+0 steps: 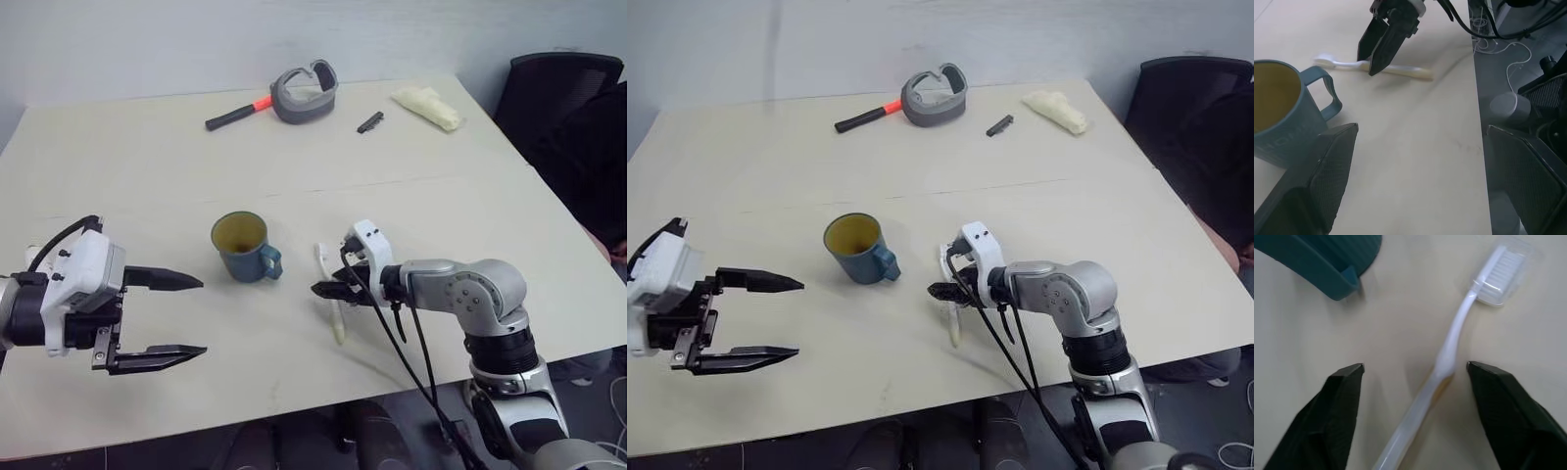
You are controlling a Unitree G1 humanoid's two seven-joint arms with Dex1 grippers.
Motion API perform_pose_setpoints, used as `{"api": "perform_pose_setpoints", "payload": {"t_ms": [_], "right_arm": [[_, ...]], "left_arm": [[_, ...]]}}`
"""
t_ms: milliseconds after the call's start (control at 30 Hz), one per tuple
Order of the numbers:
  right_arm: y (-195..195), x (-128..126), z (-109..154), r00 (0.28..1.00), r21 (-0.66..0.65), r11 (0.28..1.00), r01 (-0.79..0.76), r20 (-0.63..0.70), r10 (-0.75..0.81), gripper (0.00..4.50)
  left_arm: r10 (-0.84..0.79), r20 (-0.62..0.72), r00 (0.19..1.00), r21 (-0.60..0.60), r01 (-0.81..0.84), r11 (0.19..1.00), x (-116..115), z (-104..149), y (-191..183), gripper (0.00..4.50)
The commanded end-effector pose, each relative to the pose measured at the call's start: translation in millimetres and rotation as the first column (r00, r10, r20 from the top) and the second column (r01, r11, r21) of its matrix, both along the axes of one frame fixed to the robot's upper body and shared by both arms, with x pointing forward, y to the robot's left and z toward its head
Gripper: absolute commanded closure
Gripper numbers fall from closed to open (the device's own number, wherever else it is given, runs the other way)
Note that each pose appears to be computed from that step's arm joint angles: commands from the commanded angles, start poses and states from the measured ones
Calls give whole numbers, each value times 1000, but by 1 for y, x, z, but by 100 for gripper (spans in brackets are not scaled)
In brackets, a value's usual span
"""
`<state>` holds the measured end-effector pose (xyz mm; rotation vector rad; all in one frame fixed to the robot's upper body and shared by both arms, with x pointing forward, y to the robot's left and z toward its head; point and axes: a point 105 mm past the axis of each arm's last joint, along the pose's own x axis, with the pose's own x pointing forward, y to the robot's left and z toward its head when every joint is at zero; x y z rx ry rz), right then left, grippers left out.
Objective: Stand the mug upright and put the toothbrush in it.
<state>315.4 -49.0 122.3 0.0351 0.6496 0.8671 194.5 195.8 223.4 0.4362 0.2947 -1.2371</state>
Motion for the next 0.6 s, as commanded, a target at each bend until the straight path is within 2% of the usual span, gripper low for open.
{"api": "perform_pose_setpoints", "payload": {"t_ms": [33, 233, 300, 367, 500, 600], "right_arm": [[3, -7, -12, 998, -7, 1000, -28, -49, 28, 231], [1, -6, -15, 999, -15, 1000, -15, -47, 15, 423], [-1, -4, -15, 999, -20, 1000, -5, -36, 5, 433], [-2, 4, 0, 999, 18, 1000, 23, 28, -23, 433], [-19, 37, 75, 937, 127, 981, 149, 300, -181, 433], [-17, 44, 112, 889, 234, 962, 143, 396, -229, 433]], "left_arm": [[-19, 27, 999, 0, 19, 1000, 0, 7, -6, 0], [-8, 40, 999, -4, 9, 1000, 5, 10, -3, 0], [-2, 44, 999, -10, 3, 1000, 6, 11, -2, 0], [9, 48, 999, -17, -9, 1000, 8, 11, -1, 0], [84, 58, 995, -46, -82, 996, 12, 12, 10, 0], [136, 68, 988, -99, -129, 987, 13, 19, 17, 0]]}}
